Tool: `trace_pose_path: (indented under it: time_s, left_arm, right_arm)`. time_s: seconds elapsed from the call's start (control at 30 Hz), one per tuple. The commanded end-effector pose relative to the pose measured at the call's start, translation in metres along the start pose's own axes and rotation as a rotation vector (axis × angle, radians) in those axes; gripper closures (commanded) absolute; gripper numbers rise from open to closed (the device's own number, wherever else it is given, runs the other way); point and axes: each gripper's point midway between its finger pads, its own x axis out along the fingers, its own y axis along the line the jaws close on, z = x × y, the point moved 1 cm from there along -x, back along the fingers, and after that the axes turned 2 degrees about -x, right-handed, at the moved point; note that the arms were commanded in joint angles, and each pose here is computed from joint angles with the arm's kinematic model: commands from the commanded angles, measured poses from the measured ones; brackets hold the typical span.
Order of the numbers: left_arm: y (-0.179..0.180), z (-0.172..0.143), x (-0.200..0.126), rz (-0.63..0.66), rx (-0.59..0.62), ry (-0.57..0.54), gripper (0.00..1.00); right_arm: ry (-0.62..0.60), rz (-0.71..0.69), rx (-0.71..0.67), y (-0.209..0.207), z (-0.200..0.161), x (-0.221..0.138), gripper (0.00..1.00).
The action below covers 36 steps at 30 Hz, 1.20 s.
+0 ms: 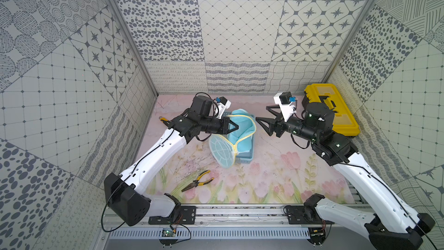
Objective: Turn the laundry bag inside out
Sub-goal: Turn over the laundry bag.
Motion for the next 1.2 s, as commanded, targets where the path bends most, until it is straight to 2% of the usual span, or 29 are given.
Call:
trace_pose_path:
  time_s: [0.0,0.07,0.17,0.37,0.43,0.6,0.73,0.77,0.87,0.97,1.03,1.17]
  left_arm:
    - [0.008,-0.022,-0.002,0.061,0.034,0.092,1.00]
    - [0.000,-0.023,-0.001,0.038,0.057,0.098,1.00]
    - [-0.012,-0.026,-0.002,-0.006,0.091,0.111,1.00]
    - [-0.025,-0.031,-0.003,-0.044,0.131,0.124,1.00]
    - [-0.028,-0.032,-0.004,-0.055,0.139,0.126,1.00]
    - [-0.030,-0.029,-0.006,-0.052,0.151,0.116,1.00]
    - [-0.034,-0.029,-0.006,-0.067,0.152,0.118,1.00]
    - [-0.034,-0.029,-0.006,-0.068,0.150,0.117,1.00]
    - [-0.035,-0.030,-0.005,-0.070,0.139,0.120,1.00]
    - [-0.033,-0.031,-0.002,-0.064,0.115,0.130,1.00]
    - [-0.030,-0.033,0.000,-0.053,0.099,0.141,1.00]
    - [-0.021,-0.038,0.006,-0.029,0.063,0.166,1.00]
  right_arm:
    - [-0.014,0.128,-0.054,0.024,0.019,0.002,0.22]
    - [0.052,0.190,-0.078,0.038,0.008,0.015,0.22]
    - [0.134,0.203,-0.129,0.046,-0.007,0.036,0.22]
    - [0.186,0.215,-0.141,0.047,-0.020,0.057,0.23]
    - [0.203,0.228,-0.143,0.050,-0.025,0.060,0.27]
    - [0.252,0.268,-0.136,0.057,-0.038,0.066,0.53]
    - [0.254,0.280,-0.137,0.063,-0.039,0.074,0.91]
    - [0.245,0.257,-0.141,0.062,-0.037,0.078,1.00]
    - [0.171,0.123,-0.128,0.048,-0.024,0.089,1.00]
    - [0.056,-0.211,-0.072,0.000,-0.008,0.092,1.00]
    - [0.015,-0.356,-0.046,-0.023,-0.004,0.088,1.00]
    - [-0.005,-0.527,0.002,-0.049,-0.003,0.087,1.00]
